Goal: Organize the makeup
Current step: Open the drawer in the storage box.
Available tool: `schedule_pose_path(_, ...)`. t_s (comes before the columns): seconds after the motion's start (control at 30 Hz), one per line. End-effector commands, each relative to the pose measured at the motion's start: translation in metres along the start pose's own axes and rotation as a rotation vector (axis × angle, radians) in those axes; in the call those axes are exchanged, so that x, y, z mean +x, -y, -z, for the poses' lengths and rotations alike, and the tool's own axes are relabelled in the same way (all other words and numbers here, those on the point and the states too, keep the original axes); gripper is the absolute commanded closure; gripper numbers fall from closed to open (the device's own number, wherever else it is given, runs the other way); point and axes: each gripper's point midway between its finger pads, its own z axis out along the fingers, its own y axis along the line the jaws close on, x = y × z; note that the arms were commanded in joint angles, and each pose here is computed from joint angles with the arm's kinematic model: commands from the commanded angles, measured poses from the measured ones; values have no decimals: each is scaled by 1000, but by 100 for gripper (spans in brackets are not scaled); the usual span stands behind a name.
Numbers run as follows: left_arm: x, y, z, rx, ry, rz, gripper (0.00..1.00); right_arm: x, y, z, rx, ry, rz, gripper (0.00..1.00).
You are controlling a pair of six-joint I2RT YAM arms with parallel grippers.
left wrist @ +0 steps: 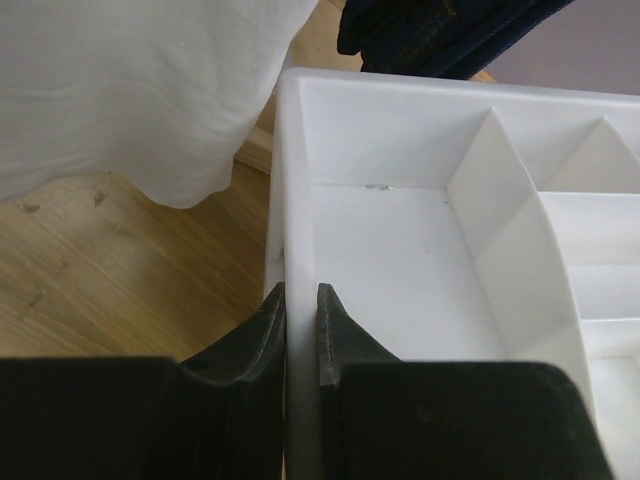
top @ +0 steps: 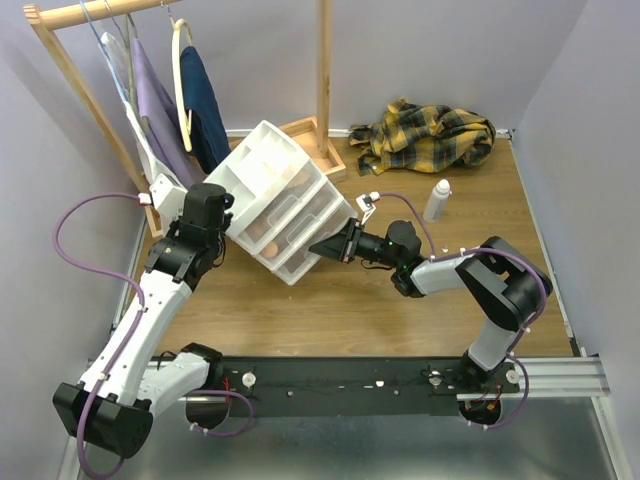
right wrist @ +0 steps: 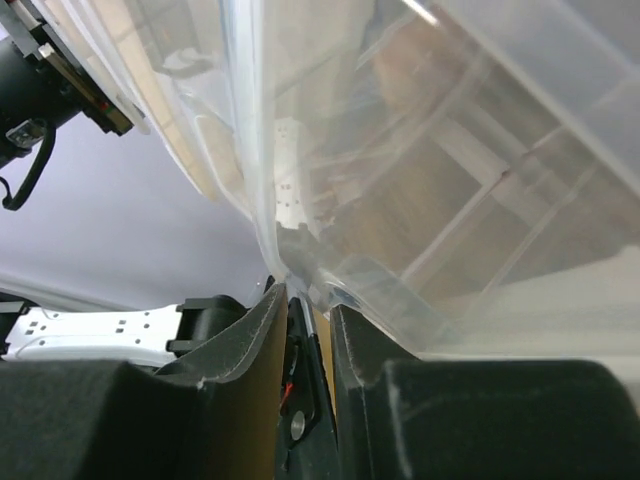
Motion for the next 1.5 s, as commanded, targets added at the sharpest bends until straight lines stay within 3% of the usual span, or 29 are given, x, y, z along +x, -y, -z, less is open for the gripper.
schedule_pose_path(0.0,-26,17,-8,32,145,2,100,-14,-87,9,-339,55,151,72)
schedule_pose_path(0.33,-27,2,-22,-37,212,-112,100,-13,-102,16,-393,50,118,72)
schedule_pose_path(0.73,-24,-2,-16,-62,292,-263,100,6,-52,14,-235,31,64,69)
schedule_pose_path(1.03,-8,10,-10,-73,340,-402,100,13,-18,8,-126,26,57,61)
schedule_pose_path(1.47,0,10,-23,-130,346,-512,100,25,3,8,-13,-52,68,42)
